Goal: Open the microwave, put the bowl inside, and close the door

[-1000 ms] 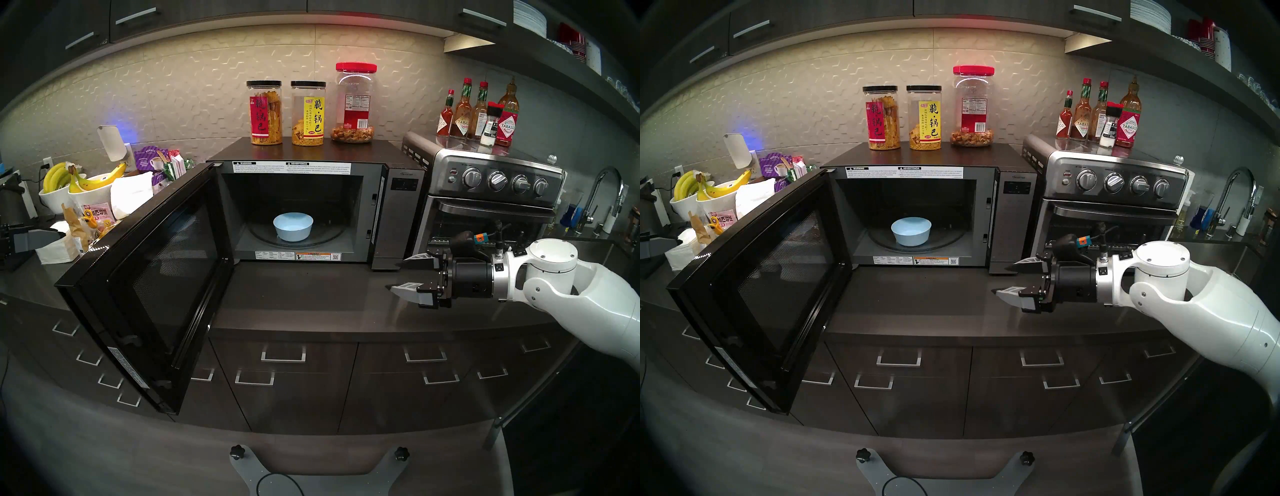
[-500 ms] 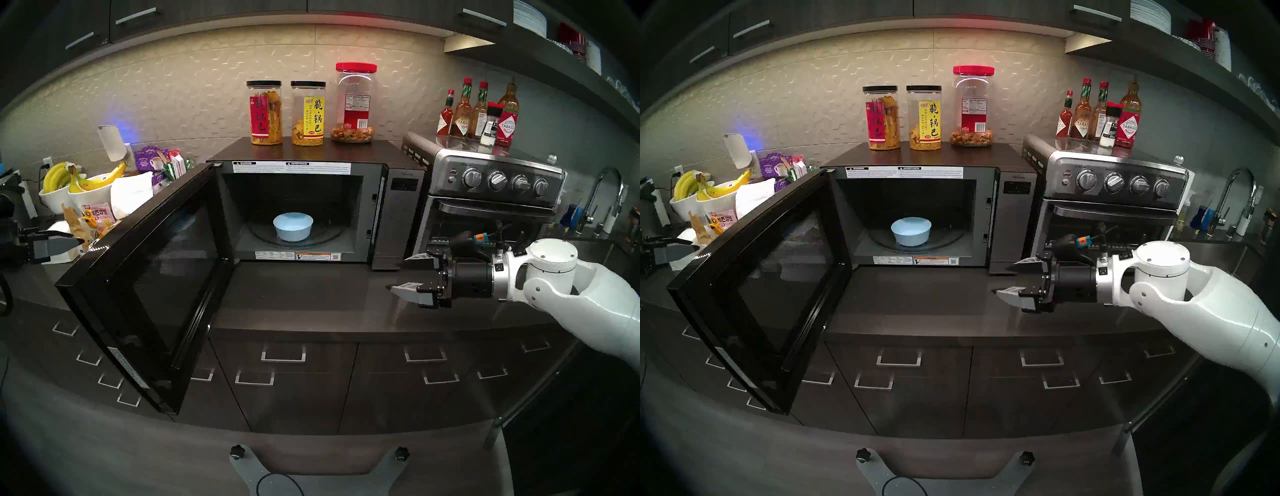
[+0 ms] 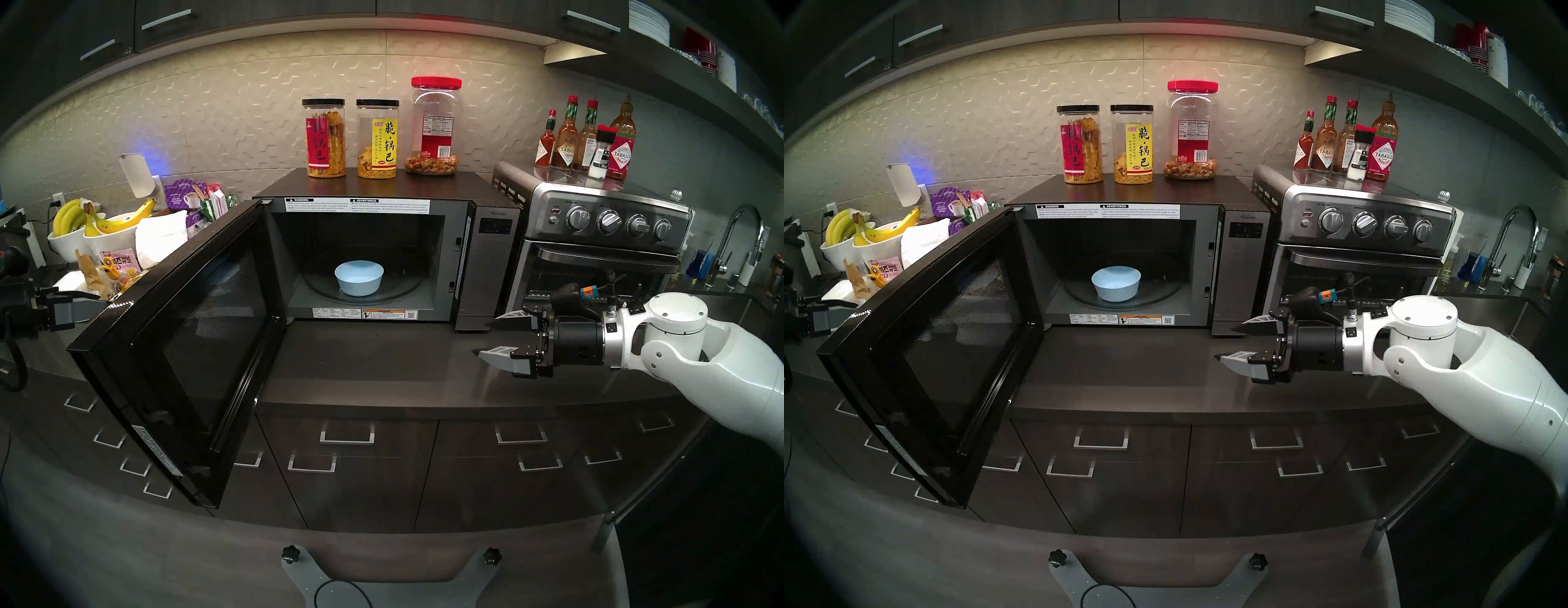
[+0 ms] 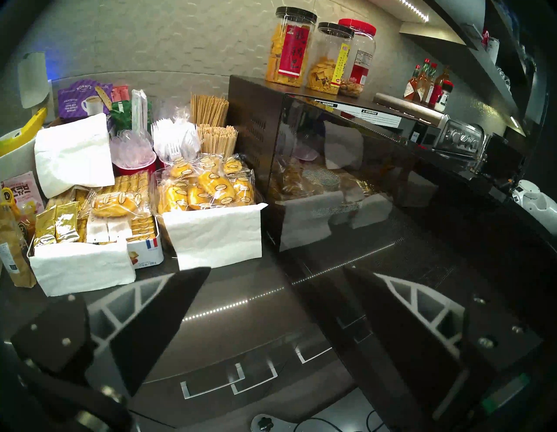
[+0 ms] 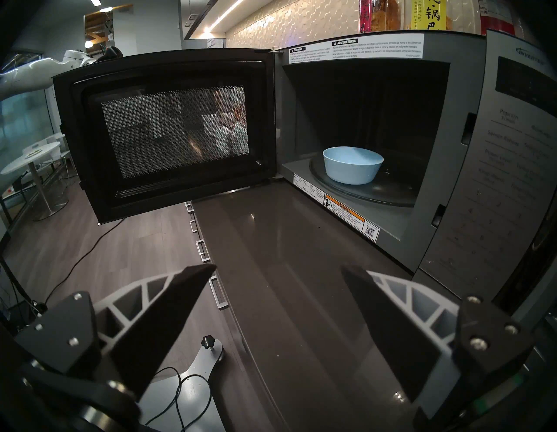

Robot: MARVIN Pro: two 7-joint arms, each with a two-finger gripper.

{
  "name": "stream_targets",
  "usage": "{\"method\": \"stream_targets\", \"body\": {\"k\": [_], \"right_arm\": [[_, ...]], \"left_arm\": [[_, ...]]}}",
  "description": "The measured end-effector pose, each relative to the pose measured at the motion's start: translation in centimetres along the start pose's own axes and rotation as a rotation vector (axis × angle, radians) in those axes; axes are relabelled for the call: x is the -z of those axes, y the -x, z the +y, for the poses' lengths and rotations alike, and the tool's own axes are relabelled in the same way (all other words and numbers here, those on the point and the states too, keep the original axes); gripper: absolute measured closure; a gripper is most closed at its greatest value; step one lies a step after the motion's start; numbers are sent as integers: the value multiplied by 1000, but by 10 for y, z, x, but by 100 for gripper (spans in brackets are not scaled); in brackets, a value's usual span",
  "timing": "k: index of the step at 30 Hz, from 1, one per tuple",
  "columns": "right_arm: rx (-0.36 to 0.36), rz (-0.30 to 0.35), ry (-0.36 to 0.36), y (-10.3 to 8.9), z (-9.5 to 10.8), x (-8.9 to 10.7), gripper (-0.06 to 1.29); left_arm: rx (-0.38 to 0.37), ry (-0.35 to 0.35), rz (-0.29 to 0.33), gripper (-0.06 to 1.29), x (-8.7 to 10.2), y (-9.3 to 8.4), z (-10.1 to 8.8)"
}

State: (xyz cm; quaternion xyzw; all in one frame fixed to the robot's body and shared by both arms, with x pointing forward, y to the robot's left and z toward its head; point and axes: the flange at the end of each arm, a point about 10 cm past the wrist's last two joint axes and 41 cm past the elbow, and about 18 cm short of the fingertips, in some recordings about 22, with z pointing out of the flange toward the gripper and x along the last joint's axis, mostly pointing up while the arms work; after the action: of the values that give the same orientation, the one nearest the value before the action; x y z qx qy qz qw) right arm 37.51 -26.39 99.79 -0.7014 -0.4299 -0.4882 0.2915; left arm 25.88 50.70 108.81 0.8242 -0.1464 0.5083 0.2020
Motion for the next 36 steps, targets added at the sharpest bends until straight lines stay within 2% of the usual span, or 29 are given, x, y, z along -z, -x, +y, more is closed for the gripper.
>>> {"method": "stream_targets", "body": {"k": [23,36], "right_arm": [[0,0,0,0,0,0,3],[0,0,0,0,0,0,3]], "left_arm": [[14,83,-54,-4,-60,13,17],[13,136,-76,-4,-91,10,35]]}}
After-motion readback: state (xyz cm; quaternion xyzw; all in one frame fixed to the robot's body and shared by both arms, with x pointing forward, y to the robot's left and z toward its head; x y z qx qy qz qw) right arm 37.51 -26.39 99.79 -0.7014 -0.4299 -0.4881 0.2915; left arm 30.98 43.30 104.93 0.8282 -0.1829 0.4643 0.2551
